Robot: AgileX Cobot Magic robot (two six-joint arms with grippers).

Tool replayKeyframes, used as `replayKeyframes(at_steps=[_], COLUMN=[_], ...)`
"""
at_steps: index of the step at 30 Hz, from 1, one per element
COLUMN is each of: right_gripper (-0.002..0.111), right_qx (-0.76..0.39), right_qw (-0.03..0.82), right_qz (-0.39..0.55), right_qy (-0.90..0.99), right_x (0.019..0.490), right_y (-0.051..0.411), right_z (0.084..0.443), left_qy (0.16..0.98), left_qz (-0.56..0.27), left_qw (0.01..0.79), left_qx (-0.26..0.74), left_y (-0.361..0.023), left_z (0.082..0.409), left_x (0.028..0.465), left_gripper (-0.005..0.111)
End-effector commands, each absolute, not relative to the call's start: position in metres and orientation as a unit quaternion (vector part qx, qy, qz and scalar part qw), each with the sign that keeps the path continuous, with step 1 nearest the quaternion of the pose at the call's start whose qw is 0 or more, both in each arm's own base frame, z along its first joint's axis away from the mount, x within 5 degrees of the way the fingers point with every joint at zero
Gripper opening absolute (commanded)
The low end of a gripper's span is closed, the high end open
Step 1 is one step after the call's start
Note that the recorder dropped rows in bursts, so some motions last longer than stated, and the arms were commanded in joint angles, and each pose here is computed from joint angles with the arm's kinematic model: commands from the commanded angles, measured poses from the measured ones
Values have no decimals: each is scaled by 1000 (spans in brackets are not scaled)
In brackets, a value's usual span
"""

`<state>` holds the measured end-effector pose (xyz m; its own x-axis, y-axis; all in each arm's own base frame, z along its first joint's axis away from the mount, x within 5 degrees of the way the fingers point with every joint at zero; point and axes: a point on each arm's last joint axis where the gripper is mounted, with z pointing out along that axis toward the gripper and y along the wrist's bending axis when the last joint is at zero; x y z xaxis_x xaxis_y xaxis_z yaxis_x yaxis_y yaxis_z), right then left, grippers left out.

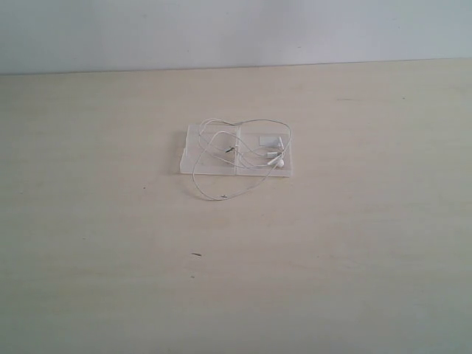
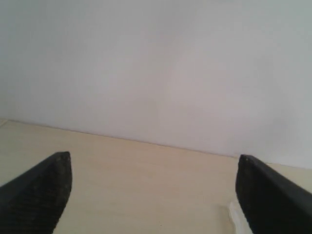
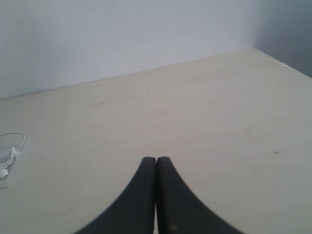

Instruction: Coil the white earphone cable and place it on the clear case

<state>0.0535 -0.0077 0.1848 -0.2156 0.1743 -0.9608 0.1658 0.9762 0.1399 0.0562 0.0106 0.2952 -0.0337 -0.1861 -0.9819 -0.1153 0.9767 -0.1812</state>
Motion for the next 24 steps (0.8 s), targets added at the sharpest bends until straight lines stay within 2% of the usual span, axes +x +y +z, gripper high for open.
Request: replayKeyframes(at_steps=[1, 7, 24], right_gripper=[0, 0, 0], right_qx=[107, 107, 107], right_qw=[622, 622, 622], right_qz=[-1, -1, -1], right_qy=[776, 776, 776], right_x=[54, 54, 54], right_y=[-8, -8, -8], right_z=[185, 185, 185], left_qy=[734, 745, 759], left_qz=[-19, 7, 14], left_qw=[677, 667, 650], left_qx=[-49, 4, 13], left_y=[4, 1, 1], left_z=[275, 249, 198], left_x=[62, 64, 57], left_gripper=[87, 87, 87])
